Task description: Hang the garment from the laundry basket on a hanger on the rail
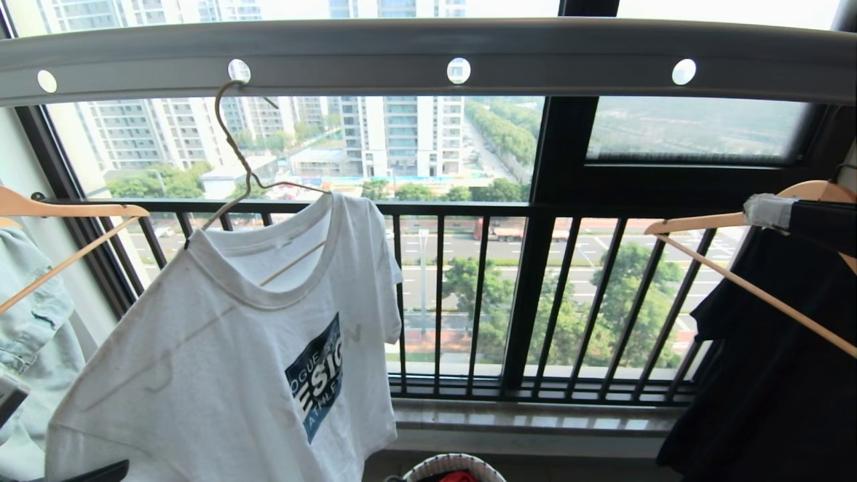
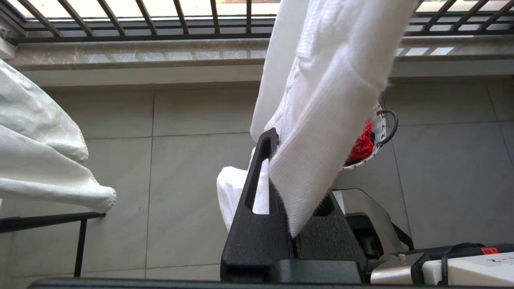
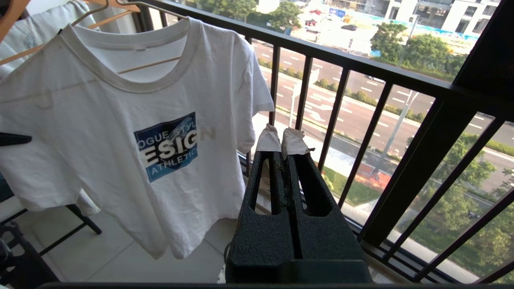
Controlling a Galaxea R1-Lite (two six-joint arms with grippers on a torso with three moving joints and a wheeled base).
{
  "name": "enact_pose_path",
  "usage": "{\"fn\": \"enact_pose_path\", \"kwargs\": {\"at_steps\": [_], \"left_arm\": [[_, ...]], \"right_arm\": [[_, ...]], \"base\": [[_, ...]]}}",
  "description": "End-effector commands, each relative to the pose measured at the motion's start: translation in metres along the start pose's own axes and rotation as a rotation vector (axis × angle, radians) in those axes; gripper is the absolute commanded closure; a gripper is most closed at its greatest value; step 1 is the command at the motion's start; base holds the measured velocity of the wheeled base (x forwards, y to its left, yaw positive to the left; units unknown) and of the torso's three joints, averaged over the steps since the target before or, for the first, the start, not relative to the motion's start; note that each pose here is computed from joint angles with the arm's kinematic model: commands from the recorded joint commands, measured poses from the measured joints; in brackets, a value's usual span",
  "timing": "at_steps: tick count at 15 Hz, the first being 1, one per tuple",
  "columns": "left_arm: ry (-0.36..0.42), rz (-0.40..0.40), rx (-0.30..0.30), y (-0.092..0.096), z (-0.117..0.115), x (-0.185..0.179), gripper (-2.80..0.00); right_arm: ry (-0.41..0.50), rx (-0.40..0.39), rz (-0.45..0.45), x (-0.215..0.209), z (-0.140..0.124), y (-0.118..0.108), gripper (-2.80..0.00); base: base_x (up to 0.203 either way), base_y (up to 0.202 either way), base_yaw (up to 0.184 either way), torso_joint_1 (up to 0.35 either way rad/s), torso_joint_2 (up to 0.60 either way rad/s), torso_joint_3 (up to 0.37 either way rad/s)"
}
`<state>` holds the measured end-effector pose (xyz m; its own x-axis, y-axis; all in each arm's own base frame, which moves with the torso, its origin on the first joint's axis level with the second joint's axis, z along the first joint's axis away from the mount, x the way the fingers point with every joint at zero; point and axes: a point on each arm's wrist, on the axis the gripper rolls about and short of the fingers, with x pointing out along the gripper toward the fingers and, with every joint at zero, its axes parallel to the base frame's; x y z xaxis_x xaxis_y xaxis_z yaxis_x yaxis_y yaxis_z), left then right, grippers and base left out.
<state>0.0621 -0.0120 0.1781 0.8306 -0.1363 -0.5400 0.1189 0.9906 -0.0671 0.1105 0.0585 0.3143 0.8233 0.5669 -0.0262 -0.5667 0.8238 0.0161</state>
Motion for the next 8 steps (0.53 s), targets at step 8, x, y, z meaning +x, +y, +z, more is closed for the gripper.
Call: {"fn": "enact_pose_path", "kwargs": {"at_steps": [8], "left_arm": [[0.093, 0.027, -0.036, 0.004, -0.032, -0.004, 0.0]], "right_arm": [[-0.002, 0.0, 0.001, -0.001, 0.0, 0.0, 0.0]], "base": [[0.0, 0.0, 0.0, 0.0, 0.0, 0.0]]}}
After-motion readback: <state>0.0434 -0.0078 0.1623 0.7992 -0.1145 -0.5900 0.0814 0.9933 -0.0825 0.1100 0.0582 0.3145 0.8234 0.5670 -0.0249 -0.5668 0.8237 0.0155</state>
